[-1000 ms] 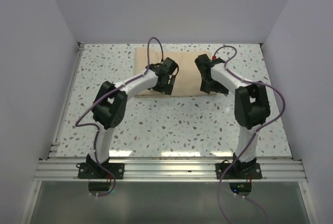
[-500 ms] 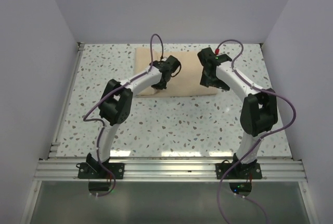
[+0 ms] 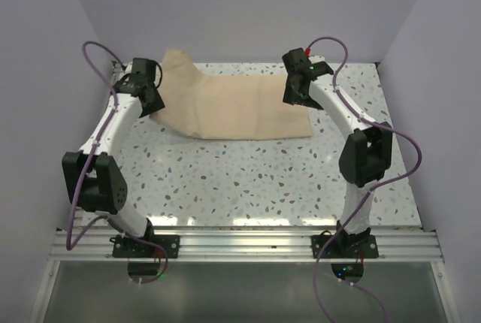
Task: Open and lay out the surgical kit
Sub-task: Open the surgical kit at the center of the board, then pick up the medical item from the container.
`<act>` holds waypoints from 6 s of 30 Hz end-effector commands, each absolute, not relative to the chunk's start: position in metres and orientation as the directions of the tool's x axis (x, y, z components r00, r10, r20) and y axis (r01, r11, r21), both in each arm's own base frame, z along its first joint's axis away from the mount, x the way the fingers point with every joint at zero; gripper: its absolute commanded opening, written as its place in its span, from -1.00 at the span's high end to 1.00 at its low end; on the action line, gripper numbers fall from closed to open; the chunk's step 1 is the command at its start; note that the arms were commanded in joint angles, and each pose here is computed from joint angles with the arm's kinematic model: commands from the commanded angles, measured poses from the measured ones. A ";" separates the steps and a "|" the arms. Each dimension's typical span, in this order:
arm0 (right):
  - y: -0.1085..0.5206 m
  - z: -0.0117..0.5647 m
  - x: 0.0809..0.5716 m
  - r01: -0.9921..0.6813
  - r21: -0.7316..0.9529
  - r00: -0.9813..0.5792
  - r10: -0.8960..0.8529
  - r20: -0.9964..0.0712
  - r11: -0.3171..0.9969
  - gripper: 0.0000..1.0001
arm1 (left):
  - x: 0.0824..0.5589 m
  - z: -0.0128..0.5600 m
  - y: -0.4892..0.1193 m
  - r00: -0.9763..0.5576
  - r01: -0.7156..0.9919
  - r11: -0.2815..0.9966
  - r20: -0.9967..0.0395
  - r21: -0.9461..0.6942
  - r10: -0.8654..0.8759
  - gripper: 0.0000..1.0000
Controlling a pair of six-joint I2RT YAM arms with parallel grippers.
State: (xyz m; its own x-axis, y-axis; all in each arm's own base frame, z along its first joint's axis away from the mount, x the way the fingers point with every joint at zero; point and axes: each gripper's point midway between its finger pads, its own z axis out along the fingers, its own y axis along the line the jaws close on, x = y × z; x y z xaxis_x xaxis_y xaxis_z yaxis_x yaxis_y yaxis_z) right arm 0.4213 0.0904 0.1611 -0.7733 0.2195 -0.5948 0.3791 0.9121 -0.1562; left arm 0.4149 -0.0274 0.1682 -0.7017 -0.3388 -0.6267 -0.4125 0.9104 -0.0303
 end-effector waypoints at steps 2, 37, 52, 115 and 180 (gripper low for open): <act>0.113 0.184 0.465 0.330 -0.055 -0.723 0.215 -0.656 0.943 -0.79 | 0.374 0.144 0.018 -0.670 -0.541 0.838 -0.567 -0.071 -0.480 -0.91; 0.100 0.070 0.695 0.358 0.264 -0.420 0.407 -0.811 0.896 -0.29 | 0.256 0.148 -0.001 -0.697 -0.529 0.834 -0.480 -0.156 -0.532 -0.99; 0.090 0.042 0.685 0.400 0.217 -0.465 0.401 -0.789 0.891 0.94 | 0.234 0.154 0.011 -0.708 -0.536 0.840 -0.495 -0.087 -0.503 -0.99; 0.225 0.189 0.330 0.006 0.440 -0.888 0.207 -0.411 0.898 -0.12 | 0.398 0.212 -0.083 -0.699 -0.209 0.938 -0.629 -0.275 -0.340 -0.79; 0.346 0.035 0.451 -0.119 0.118 -0.904 -0.058 -0.423 0.986 1.00 | 0.313 0.207 -0.062 -0.714 -0.232 0.946 -0.620 -0.228 -0.325 -0.96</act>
State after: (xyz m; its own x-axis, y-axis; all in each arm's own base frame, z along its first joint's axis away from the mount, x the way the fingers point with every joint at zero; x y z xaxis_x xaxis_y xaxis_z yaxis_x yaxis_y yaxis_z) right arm 0.4463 0.3485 0.0267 -0.9143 -0.0553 -0.4014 -0.1141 0.9857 0.1241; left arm 0.3090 -0.0634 0.1981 -0.7258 -0.3335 -0.6017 -0.2417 0.9425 -0.2308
